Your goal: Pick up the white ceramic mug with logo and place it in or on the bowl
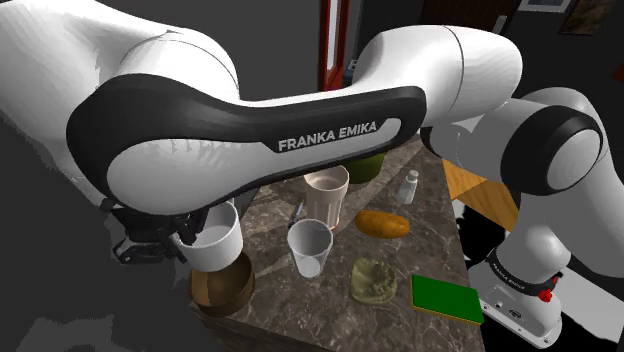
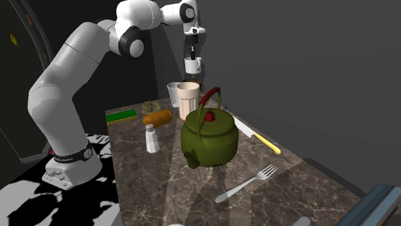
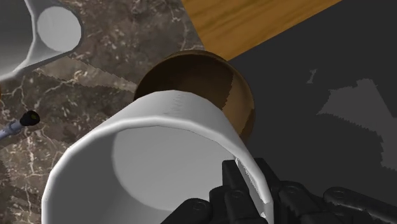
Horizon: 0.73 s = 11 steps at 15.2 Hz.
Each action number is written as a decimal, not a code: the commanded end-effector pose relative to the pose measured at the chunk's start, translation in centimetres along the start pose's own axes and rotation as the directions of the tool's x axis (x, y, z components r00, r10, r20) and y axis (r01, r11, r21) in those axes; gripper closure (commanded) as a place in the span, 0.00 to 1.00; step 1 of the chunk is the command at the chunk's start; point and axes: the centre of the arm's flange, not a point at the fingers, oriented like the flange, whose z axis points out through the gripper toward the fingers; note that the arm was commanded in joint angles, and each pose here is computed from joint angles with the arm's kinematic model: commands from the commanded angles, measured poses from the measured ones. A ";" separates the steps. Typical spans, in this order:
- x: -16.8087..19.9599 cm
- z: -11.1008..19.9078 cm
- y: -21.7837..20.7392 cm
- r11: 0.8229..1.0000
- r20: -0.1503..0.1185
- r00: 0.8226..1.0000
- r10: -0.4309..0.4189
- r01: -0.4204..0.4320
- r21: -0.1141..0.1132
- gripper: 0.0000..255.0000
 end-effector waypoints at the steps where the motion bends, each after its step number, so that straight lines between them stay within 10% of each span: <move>1: -0.2 1.0 -0.2 1.000 -0.001 1.000 0.000 0.000 0.001 1.00; 11: -0.4 5.9 -0.4 1.000 -0.001 1.000 0.000 0.000 0.001 1.00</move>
